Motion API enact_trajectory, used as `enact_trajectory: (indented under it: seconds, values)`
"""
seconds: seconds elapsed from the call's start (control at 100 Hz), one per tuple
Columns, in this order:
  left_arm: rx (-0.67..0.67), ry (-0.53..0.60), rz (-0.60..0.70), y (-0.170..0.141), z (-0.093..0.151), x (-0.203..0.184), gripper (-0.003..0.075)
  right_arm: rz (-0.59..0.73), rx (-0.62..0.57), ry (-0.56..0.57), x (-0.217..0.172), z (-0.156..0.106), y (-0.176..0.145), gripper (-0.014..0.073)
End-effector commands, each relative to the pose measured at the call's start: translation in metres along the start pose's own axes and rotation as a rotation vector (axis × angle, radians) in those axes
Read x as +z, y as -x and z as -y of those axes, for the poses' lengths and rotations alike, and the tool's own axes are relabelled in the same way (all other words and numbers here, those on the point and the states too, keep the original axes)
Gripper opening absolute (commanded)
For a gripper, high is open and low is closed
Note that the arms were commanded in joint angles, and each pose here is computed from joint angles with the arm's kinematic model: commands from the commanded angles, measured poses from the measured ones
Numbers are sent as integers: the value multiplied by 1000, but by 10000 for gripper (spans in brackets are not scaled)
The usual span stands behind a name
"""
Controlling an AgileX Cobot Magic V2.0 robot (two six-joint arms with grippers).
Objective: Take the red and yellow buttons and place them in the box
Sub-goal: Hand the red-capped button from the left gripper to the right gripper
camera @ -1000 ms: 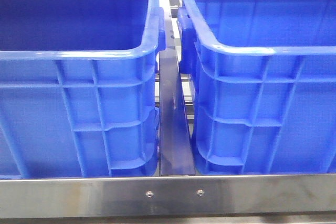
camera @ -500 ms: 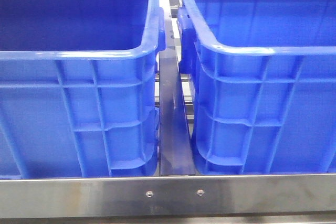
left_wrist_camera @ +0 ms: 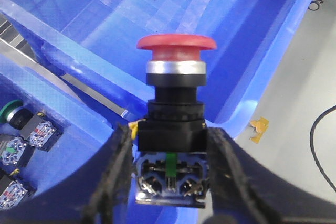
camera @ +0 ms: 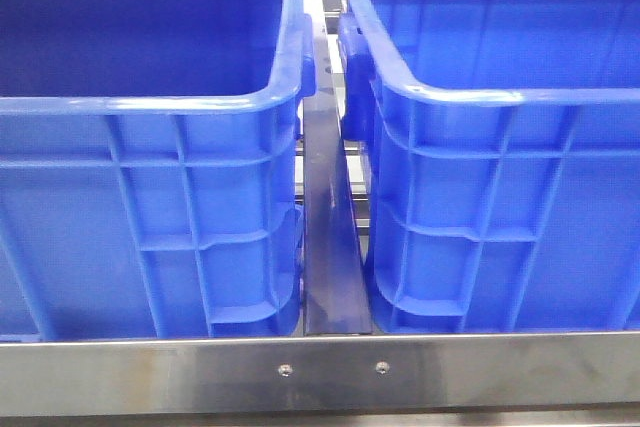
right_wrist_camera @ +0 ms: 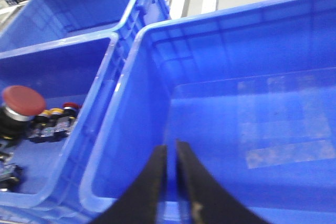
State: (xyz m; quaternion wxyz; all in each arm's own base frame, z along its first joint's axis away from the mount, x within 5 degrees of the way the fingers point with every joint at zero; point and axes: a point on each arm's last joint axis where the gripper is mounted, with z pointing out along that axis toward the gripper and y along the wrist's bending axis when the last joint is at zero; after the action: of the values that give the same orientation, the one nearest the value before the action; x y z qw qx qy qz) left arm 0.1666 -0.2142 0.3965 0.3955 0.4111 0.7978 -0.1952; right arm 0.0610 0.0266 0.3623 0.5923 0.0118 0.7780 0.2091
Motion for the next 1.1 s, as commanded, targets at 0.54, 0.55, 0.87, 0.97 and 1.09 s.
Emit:
enact_trajectory:
  seconds: [0.54,0.55,0.87,0.97,1.09]
  values:
    - [-3,-7,131,15,2,-19,-11,-93,296,293,48,-20,16,551]
    - [-3,-7,131,15,2,-19,-11,-102,300,297,51,-20,15,551]
    - [-3,-7,131,15,2,-19,-11,-226,409,550,114,-24,16,551]
    - [-3,-7,131,15,2,-19,-11,-253,429,584,128,-23,15,551]
    - [-3,-7,131,15,2,-19,-11,-293,431,611,141,-29,13,551]
